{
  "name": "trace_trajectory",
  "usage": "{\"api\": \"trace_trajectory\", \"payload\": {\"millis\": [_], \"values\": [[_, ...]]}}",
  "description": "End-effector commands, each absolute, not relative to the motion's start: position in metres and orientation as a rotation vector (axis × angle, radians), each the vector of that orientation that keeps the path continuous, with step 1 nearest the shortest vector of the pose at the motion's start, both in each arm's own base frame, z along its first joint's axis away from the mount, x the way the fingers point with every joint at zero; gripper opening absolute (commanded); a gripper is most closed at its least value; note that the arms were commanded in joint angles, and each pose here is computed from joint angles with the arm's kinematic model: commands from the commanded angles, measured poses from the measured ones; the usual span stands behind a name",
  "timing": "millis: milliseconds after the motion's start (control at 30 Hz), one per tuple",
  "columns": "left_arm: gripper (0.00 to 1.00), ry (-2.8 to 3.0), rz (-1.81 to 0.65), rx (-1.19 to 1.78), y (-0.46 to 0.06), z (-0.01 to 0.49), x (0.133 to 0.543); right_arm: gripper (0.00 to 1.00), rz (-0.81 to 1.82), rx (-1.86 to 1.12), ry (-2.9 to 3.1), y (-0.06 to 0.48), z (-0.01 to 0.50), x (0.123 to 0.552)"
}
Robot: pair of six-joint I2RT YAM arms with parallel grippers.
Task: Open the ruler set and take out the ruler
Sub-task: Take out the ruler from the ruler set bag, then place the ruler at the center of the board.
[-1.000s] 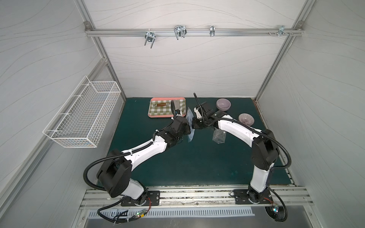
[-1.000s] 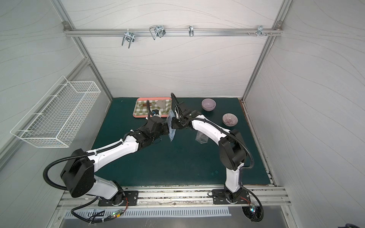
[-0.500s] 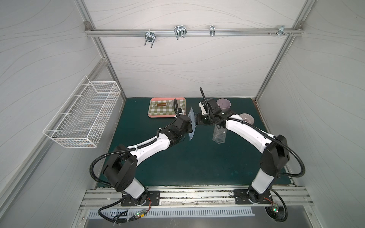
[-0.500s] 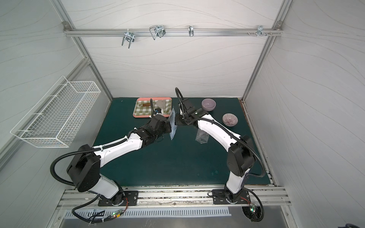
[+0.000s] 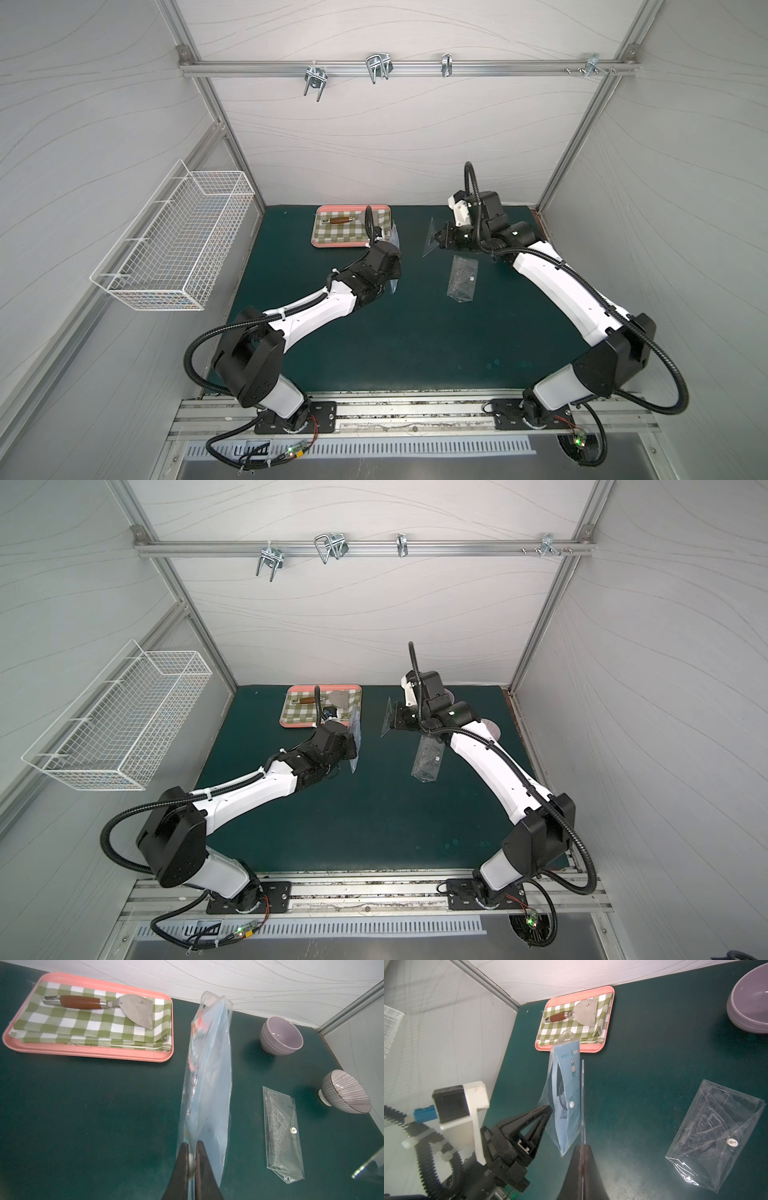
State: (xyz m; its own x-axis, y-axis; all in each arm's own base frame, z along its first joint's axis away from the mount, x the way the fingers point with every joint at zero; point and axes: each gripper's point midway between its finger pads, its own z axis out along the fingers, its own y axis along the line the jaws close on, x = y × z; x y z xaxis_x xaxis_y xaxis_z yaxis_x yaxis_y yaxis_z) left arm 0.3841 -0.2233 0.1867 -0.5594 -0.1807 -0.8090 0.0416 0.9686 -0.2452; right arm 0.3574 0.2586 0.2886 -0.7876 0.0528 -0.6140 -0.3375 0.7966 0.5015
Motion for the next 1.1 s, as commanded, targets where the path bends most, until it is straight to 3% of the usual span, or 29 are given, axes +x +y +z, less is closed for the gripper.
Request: {"api": "trace_trajectory", "payload": {"millis": [0, 400, 1067], "values": [[0.00, 2.032, -0.231, -0.123, -0.200, 0.230, 0.383, 0.03, 0.977, -0.294, 2.409, 0.258, 0.277, 0.343], [0.00, 1.982, -0.168, -0.074, -0.169, 0.266, 0.361, 0.03, 1.189, -0.381, 2.480, 0.273, 0.212, 0.351], [0.00, 2.006, -0.152, -0.064, -0.161, 0.259, 0.356, 0.00, 1.352, -0.313, 2.625, 0.293, 0.094, 0.370]]}}
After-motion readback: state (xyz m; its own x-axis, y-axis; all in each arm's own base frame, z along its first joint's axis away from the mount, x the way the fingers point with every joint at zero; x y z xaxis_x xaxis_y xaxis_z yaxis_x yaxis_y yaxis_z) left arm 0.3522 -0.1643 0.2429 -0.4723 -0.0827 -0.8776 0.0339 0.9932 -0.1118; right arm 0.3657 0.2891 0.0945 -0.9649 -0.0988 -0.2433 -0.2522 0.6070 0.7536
